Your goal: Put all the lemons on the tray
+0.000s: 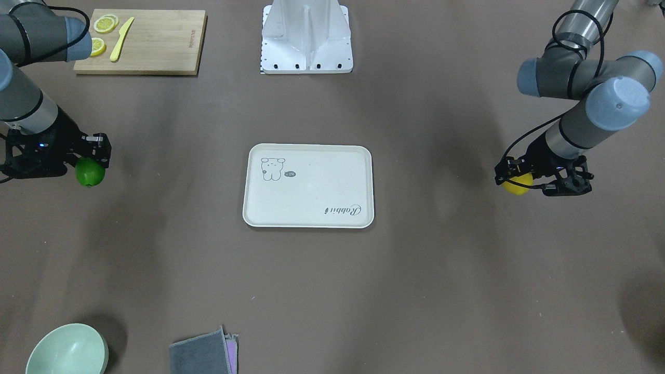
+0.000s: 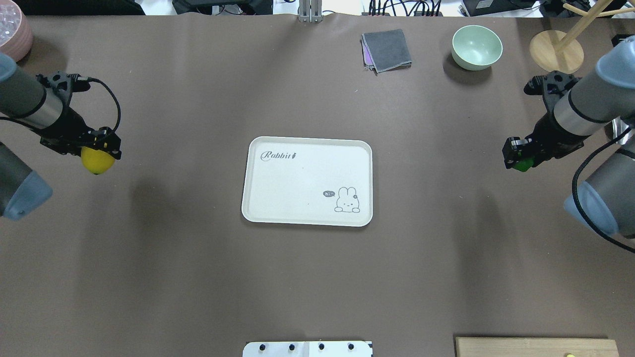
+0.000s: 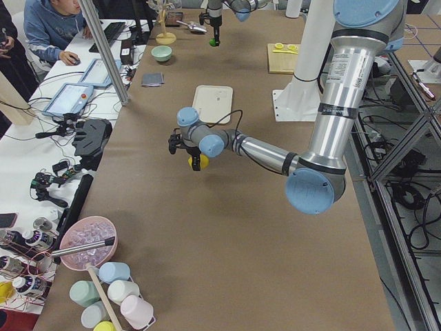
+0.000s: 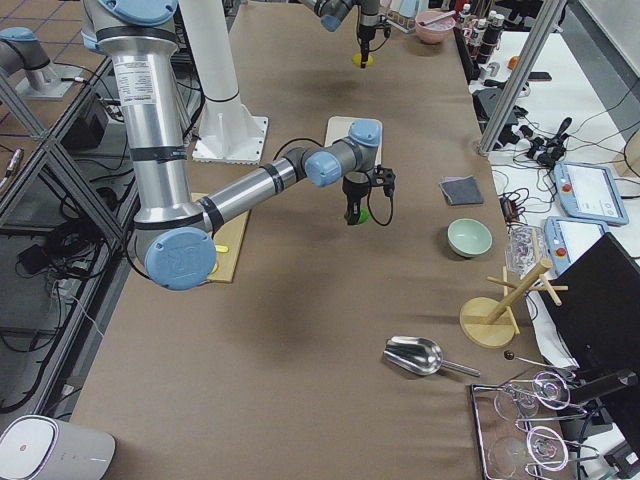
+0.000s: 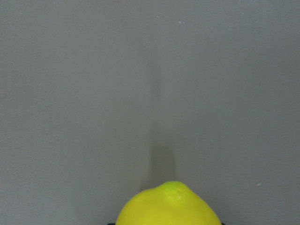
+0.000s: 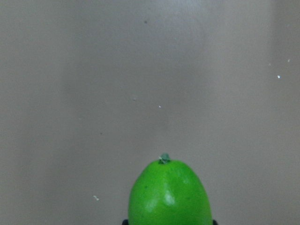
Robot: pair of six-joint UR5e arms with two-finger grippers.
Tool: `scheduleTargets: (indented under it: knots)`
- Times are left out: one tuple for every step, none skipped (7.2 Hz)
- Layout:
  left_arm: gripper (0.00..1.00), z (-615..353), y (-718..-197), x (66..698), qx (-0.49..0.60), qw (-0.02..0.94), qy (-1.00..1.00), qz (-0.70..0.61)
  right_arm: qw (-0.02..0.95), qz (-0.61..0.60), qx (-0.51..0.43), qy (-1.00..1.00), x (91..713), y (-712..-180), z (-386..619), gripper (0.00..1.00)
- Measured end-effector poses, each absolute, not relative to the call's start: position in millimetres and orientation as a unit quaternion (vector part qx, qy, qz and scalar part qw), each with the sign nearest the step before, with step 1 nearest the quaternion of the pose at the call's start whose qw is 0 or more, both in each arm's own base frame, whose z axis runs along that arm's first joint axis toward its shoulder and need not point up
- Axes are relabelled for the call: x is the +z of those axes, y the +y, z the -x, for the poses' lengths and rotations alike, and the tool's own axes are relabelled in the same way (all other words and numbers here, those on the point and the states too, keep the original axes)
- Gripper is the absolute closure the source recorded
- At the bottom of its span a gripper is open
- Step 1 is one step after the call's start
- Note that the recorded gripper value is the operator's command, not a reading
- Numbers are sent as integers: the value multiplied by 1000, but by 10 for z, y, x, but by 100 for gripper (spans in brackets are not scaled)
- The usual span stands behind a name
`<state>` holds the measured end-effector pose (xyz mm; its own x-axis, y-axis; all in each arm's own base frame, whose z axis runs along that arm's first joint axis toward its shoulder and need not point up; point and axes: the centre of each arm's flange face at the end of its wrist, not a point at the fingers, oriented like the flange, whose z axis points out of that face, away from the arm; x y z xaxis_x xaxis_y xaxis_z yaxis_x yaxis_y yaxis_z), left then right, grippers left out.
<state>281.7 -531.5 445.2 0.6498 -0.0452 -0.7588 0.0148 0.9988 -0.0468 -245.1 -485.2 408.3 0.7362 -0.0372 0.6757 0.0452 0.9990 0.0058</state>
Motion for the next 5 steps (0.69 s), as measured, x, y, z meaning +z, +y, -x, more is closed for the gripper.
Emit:
scheduleTargets:
  knots:
    - [100, -2805, -5397, 3835, -22, 909, 415, 21, 933, 5, -16, -359, 3685, -4961, 2346, 100]
    - [100, -2820, -5451, 3220, -26, 910, 414, 23, 934, 3, -11, -358, 3309, -5031, 2305, 100]
    - [100, -2854, -5479, 2744, -34, 909, 415, 25, 934, 3, -7, -358, 3038, -5056, 2364, 100]
    - [100, -2968, -5453, 2391, -46, 906, 419, 32, 934, 6, -6, -357, 2851, -5047, 2511, 100]
    - [100, -3166, -5375, 2206, -53, 905, 419, 41, 935, 12, -6, -355, 2727, -5044, 2730, 100]
